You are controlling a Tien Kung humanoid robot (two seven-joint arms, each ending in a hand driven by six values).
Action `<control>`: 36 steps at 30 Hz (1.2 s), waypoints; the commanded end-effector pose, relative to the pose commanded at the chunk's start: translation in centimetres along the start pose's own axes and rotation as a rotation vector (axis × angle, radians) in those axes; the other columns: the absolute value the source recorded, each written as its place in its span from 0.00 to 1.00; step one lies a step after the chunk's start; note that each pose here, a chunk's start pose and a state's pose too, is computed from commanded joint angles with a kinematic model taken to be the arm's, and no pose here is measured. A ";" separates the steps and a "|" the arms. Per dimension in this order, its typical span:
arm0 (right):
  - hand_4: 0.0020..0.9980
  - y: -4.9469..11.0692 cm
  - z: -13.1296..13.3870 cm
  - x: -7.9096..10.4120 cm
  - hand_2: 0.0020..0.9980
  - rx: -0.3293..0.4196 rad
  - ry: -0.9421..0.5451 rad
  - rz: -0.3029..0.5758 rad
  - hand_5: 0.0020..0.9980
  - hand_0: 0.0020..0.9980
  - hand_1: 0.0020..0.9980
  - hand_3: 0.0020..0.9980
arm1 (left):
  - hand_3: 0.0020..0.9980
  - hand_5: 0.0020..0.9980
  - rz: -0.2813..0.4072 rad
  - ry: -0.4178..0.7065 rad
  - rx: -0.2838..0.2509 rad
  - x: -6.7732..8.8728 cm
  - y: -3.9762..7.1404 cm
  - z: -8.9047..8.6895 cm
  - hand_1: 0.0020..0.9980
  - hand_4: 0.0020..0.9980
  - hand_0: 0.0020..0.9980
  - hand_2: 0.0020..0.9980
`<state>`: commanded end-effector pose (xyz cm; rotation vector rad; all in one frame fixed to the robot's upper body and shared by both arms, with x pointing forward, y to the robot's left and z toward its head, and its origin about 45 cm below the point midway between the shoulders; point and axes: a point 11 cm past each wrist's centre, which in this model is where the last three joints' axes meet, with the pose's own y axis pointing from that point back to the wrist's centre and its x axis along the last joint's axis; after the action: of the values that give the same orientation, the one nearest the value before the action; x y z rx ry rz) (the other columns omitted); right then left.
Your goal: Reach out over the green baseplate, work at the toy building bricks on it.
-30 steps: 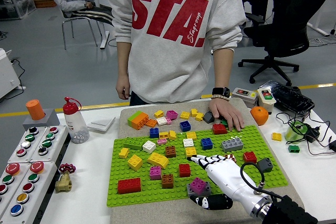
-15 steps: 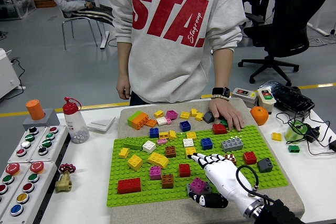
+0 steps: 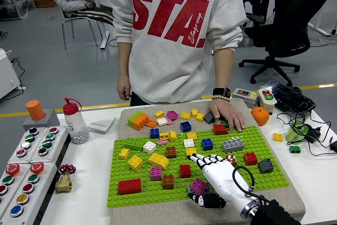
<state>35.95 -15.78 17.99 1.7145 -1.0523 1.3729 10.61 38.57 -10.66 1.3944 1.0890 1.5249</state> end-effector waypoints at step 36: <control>0.78 0.7 1.9 0.2 0.91 -0.011 0.075 -0.038 0.40 0.87 0.85 0.85 | 0.47 1.00 0.001 0.001 -0.006 0.1 0.1 0.4 0.62 0.38 0.66 0.62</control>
<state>36.11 -17.85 17.81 1.6533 -0.9793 1.3938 10.99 38.65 -10.54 1.3904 1.0836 1.5290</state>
